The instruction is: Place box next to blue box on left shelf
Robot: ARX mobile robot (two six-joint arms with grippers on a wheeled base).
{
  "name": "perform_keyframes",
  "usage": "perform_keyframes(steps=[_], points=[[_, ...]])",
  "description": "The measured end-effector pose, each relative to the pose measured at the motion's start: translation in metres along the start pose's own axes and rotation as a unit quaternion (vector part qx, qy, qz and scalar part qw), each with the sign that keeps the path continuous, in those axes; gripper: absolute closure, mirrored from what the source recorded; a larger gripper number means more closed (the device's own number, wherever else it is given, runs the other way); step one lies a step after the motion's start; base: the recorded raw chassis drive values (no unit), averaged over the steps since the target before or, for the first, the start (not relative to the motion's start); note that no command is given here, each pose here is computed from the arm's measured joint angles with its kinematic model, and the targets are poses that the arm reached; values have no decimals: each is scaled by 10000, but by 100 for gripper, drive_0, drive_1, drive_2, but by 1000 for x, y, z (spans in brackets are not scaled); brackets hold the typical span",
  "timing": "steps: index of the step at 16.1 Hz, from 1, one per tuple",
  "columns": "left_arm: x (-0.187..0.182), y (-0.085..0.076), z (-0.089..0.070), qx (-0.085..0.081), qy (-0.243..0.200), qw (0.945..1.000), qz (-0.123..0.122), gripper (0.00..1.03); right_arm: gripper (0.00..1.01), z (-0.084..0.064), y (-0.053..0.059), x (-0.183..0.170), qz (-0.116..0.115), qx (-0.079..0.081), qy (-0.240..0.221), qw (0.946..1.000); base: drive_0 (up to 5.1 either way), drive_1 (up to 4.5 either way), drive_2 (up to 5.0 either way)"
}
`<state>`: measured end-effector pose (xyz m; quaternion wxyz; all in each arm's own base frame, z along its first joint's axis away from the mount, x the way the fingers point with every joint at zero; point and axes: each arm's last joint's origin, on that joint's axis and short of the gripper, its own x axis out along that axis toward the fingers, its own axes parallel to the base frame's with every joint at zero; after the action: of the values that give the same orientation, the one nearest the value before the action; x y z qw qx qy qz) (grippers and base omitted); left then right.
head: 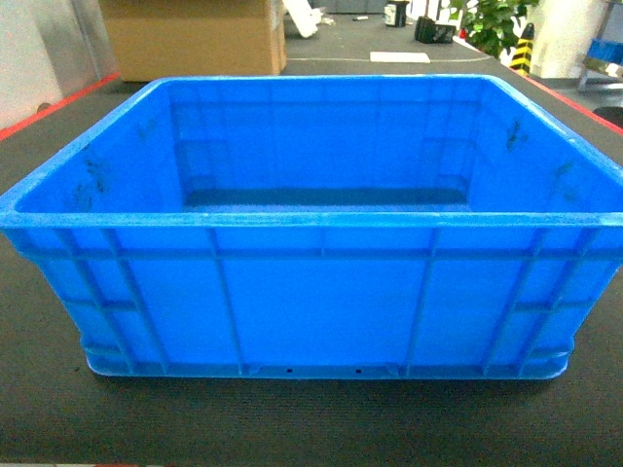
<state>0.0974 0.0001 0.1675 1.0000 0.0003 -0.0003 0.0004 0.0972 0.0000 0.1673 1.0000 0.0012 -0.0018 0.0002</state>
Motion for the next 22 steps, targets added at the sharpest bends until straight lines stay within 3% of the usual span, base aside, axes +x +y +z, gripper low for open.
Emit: perform_keyframes(steps=[22], points=[[0,0,0,0,0,10000,0,5,3,0,0,0,0,0,0,10000,0,0,0]])
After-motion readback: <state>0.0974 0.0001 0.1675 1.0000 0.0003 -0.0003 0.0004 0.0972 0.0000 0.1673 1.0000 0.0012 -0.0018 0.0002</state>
